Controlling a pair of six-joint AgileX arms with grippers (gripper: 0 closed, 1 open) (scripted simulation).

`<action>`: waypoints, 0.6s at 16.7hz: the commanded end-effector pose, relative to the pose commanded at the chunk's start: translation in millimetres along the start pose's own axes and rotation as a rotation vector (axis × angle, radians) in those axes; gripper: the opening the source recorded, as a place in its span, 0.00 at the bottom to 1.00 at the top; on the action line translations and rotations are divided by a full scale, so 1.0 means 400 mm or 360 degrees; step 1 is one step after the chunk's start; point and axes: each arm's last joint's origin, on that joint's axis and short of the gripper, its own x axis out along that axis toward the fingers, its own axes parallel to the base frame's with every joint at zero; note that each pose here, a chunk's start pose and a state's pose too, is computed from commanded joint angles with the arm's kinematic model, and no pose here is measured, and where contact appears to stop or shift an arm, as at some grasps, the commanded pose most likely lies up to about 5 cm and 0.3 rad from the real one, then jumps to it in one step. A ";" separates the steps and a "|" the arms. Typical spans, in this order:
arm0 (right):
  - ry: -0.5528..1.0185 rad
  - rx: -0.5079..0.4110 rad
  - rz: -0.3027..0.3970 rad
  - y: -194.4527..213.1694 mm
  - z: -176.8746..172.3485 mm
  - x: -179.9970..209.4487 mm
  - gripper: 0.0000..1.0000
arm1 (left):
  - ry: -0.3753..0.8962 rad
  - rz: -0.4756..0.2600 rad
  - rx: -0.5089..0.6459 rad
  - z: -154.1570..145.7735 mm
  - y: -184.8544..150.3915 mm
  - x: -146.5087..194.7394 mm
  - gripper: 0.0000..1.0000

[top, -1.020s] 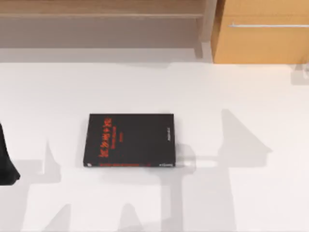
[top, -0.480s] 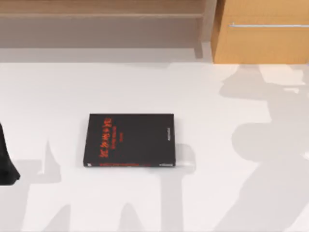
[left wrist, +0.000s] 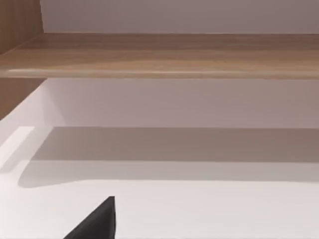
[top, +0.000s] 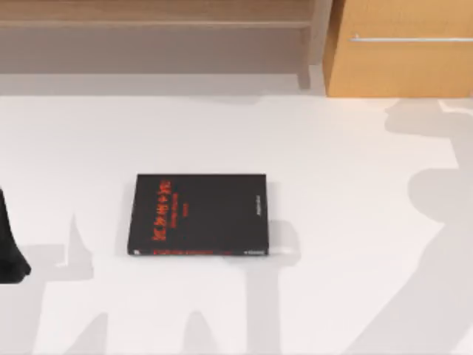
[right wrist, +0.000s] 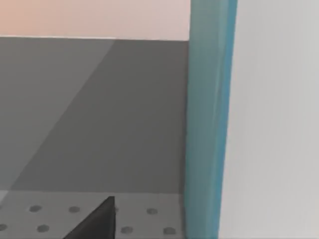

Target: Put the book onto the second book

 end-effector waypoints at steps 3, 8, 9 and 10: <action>0.0007 0.0003 0.0005 0.005 -0.004 0.001 1.00 | 0.0000 0.0000 0.0000 0.000 0.000 0.000 1.00; -0.0019 -0.0009 0.0003 -0.004 -0.007 0.025 1.00 | 0.0000 0.0000 0.0000 0.000 0.000 0.000 1.00; -0.0024 -0.0011 0.0006 -0.002 -0.002 0.039 1.00 | 0.0000 0.0000 0.0000 0.000 0.000 0.000 1.00; -0.0021 -0.0010 0.0008 0.001 0.001 0.055 1.00 | 0.0000 0.0000 0.0000 0.000 0.000 0.000 1.00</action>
